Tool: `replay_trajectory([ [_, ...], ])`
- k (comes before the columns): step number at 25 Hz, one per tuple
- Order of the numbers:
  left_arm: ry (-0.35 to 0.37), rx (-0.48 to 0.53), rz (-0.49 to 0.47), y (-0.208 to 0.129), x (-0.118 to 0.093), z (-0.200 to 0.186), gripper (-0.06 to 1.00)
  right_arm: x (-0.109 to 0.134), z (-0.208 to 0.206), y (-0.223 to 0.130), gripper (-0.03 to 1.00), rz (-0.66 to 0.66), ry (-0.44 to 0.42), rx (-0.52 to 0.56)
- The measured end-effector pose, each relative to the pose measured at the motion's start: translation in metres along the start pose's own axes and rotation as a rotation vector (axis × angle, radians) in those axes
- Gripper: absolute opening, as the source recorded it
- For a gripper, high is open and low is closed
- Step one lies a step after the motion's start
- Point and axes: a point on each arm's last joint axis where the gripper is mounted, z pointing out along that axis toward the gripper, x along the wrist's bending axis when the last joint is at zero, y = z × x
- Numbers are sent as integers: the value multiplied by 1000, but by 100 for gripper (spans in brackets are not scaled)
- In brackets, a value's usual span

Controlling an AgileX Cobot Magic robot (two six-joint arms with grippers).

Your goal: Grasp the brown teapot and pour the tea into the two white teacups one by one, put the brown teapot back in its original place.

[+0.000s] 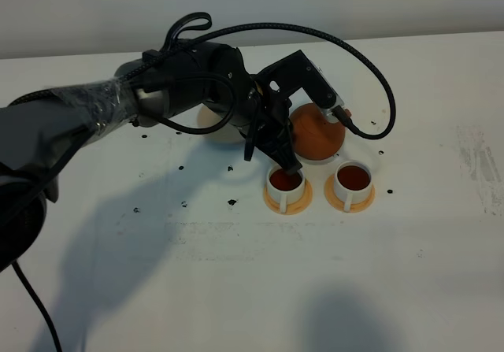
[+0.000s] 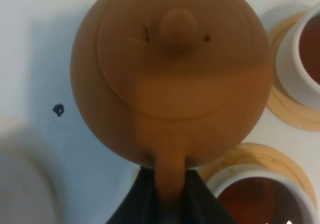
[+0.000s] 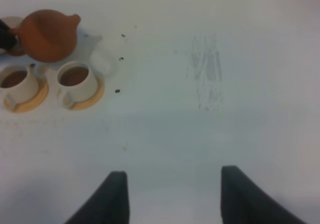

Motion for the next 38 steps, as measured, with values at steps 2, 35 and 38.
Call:
replay_trajectory([
  [2, -2, 5, -4, -2, -1, 4, 9, 0, 0, 0, 42, 0, 0, 0],
  [35, 94, -24, -221, -15, 40, -36, 9, 0, 0, 0, 42, 0, 0, 0],
  [38, 114, -14, -260, -30, 46, -49, 9, 0, 0, 0, 42, 0, 0, 0],
])
